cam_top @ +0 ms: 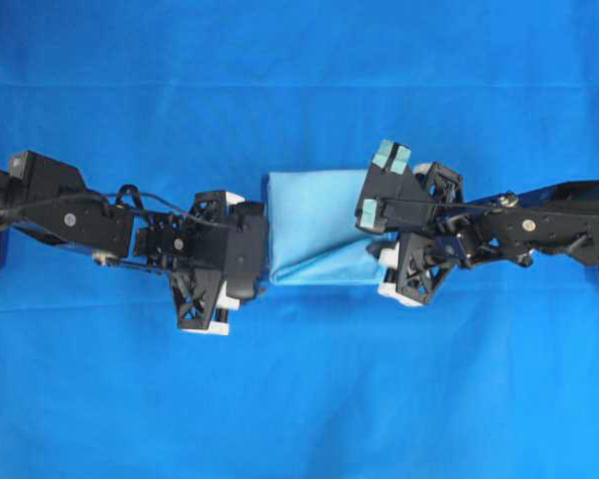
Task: Fold the light blue towel.
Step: 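Fold the far end toward the near end with both grippers, then open both grippers and pull them away from the folded towel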
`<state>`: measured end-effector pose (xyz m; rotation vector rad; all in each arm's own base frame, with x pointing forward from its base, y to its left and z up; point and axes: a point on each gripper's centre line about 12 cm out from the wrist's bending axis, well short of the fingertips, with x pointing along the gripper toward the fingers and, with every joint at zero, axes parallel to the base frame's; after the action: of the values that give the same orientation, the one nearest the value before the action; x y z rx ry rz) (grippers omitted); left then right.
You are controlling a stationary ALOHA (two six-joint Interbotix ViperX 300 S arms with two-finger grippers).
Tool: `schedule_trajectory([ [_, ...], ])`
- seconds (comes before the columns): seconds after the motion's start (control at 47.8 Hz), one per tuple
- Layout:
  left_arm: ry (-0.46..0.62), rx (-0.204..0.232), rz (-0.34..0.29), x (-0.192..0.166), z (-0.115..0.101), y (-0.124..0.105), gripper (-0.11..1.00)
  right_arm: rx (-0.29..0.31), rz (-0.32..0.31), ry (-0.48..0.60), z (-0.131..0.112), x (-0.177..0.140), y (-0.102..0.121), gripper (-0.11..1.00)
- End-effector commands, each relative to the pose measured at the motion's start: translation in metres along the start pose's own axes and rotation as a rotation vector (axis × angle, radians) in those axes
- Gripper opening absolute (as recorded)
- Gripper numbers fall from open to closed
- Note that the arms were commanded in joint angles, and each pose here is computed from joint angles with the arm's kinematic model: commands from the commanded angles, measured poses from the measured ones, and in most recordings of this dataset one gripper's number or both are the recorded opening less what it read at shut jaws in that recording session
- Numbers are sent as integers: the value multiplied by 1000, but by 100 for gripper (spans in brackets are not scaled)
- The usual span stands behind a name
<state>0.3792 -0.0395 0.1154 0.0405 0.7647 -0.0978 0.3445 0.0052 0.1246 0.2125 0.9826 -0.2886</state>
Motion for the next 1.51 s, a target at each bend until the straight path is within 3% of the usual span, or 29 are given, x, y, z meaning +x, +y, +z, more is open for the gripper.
schedule_trajectory([
  [0.0,-31,11,1,-4,8,1,57,5,19,-33,10,-6,5,62],
  [0.063,-31,13,1,-5,8,1,70,5,20,-36,12,-6,6,65],
  [0.105,-35,14,2,-6,10,1,72,2,21,-39,13,-7,7,62],
  [0.293,-67,11,5,-19,21,2,65,-7,42,-76,22,-21,17,60],
  [0.461,-114,8,4,-51,38,2,65,-10,40,-134,37,-57,24,60],
  [0.775,-265,11,8,-127,43,3,64,-37,-22,-262,39,-125,-5,60],
  [1.152,-491,4,21,-213,2,5,64,-43,19,-414,-9,-174,-42,59],
  [1.487,-558,-26,72,-232,-65,13,64,-37,99,-516,-65,-175,-66,59],
])
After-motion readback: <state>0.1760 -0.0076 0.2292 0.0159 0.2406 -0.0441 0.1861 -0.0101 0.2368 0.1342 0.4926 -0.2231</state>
